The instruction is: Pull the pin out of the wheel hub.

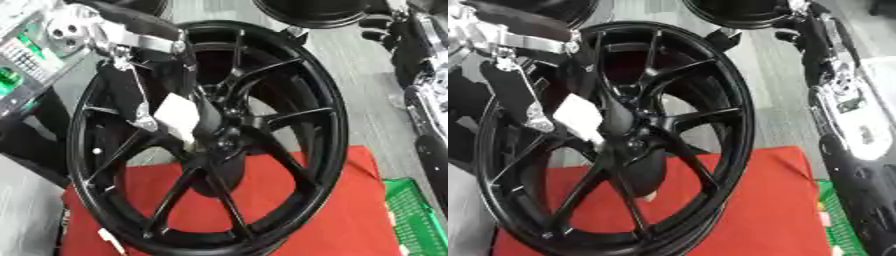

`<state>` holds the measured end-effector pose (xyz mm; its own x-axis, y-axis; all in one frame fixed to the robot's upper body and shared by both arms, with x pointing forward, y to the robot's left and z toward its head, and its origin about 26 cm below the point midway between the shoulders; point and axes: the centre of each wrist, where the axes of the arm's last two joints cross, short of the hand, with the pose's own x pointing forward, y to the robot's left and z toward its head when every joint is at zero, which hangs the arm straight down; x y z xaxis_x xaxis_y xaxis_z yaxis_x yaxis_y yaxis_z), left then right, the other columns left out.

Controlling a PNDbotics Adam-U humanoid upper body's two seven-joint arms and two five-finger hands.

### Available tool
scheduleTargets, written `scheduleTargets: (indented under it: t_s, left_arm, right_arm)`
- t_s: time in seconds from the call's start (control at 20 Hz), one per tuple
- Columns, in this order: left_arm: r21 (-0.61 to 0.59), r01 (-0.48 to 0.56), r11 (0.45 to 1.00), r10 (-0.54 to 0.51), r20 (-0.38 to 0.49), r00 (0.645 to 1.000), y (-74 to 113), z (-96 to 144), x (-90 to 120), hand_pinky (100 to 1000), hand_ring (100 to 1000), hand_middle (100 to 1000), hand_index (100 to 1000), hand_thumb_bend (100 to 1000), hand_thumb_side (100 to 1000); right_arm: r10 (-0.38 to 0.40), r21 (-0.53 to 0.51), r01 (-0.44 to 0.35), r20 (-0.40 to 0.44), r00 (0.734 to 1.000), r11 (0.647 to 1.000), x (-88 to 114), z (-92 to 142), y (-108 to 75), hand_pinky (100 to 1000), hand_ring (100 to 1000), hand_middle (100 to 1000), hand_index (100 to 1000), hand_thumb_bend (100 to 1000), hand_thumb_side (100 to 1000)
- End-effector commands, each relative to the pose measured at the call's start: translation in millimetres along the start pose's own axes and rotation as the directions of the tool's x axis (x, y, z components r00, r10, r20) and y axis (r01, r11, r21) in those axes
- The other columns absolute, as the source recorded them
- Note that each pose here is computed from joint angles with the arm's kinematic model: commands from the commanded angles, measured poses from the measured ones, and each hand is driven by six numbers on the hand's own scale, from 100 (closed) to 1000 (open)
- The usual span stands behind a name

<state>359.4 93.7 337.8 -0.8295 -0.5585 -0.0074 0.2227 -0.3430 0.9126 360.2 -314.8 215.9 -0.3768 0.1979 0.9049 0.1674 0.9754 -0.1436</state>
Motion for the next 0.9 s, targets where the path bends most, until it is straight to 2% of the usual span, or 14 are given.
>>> scheduleTargets:
  t_s: [0.05,0.45,0.7,0.9]
  left_arm:
    - [0.062,0.016,0.998,-0.014,-0.029,0.999,13.6,18,0,581,542,404,416,598,100]
    - [0.162,-0.009,0.987,0.015,-0.035,0.999,23.7,52,2,571,531,394,403,594,100]
    - [0.328,-0.027,0.944,0.057,-0.083,0.995,31.4,101,-6,567,523,388,394,605,100]
    - [0.462,-0.053,0.885,0.157,-0.189,0.969,21.1,145,-31,561,510,381,387,576,100]
  right_arm:
    - [0.008,-0.003,-0.008,0.033,0.999,1.000,10,-3,-3.6,798,754,725,741,100,740]
    - [0.005,-0.008,-0.005,0.036,0.999,1.000,10,-3,-4.3,798,754,726,741,100,737]
    - [0.009,-0.018,-0.009,0.033,0.999,1.000,9,-2,-7.0,798,754,726,741,100,738]
    - [0.021,-0.034,-0.020,0.030,0.999,0.999,8,-1,-11.9,798,755,726,741,100,739]
